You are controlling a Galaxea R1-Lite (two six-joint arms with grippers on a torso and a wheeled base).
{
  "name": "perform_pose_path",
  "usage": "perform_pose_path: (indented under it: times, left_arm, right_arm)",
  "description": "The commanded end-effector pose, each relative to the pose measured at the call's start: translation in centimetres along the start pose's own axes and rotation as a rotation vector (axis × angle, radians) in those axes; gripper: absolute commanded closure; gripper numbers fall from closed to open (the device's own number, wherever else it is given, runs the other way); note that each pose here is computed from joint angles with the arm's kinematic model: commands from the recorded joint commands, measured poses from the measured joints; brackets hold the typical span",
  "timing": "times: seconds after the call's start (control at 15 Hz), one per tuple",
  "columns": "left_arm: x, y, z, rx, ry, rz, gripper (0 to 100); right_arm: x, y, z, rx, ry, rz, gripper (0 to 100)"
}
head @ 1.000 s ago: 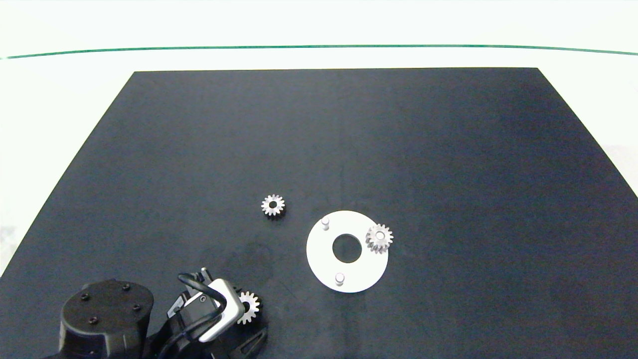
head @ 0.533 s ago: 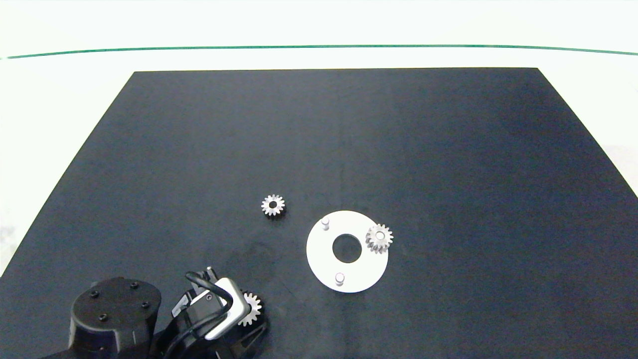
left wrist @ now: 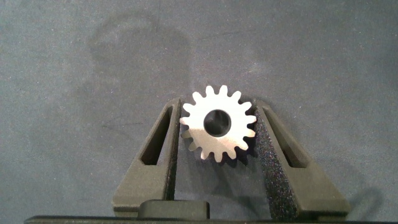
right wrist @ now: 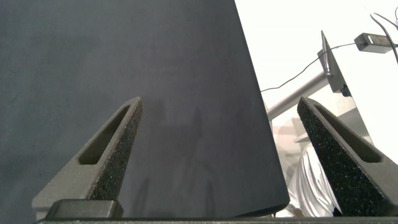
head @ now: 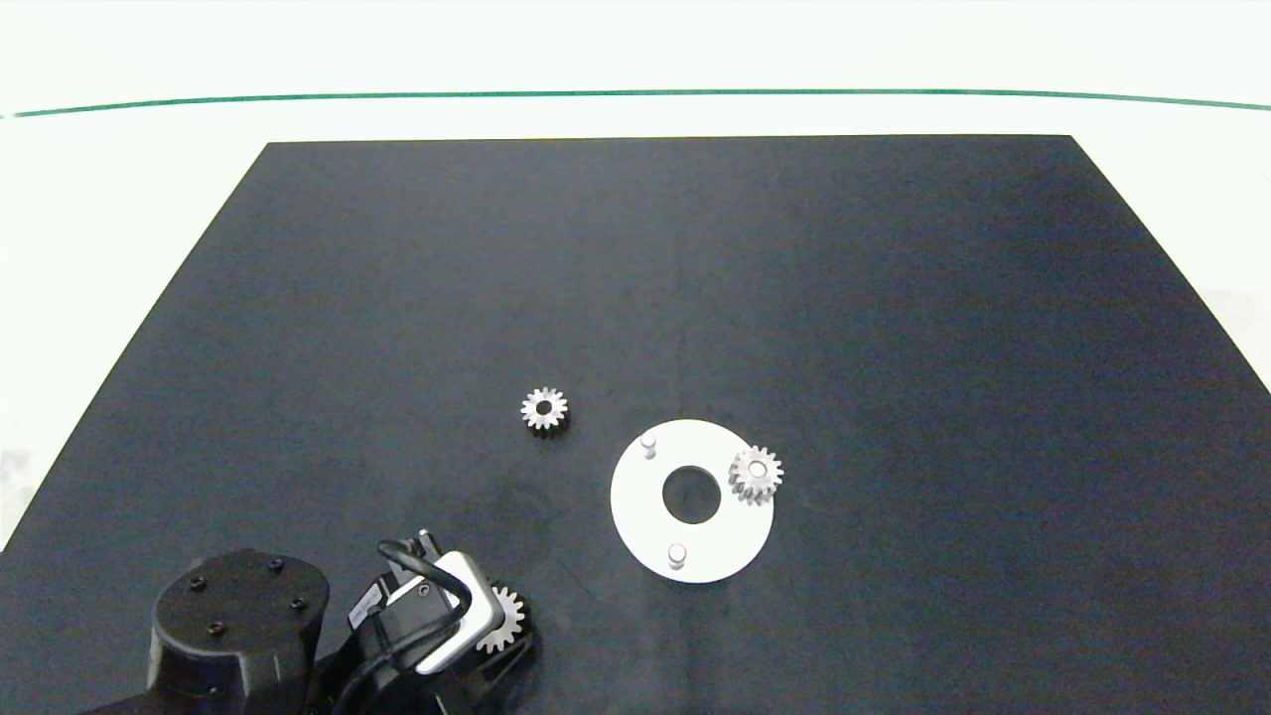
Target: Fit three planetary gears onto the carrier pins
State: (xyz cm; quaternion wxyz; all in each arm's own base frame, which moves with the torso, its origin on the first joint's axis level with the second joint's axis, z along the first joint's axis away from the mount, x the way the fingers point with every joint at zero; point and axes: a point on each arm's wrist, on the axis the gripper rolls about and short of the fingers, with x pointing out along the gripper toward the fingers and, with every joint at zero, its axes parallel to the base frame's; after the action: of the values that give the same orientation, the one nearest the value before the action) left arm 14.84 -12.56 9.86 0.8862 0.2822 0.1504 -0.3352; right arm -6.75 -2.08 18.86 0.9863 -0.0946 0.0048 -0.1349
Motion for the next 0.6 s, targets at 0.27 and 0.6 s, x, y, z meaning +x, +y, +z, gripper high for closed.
perform_pose_path:
  times: [0.27, 0.6]
  left_arm:
    - [0.0, 0.0, 0.0, 0.003, -0.002, 0.000, 77]
    - [-0.7, -0.7, 1.3, 0.020, -0.065, -0.004, 81]
  right_arm:
    - [0.0, 0.0, 0.0, -0.003, 0.004, -0.002, 0]
    - [0.0, 0.0, 0.0, -0.004, 0.002, -0.001, 0]
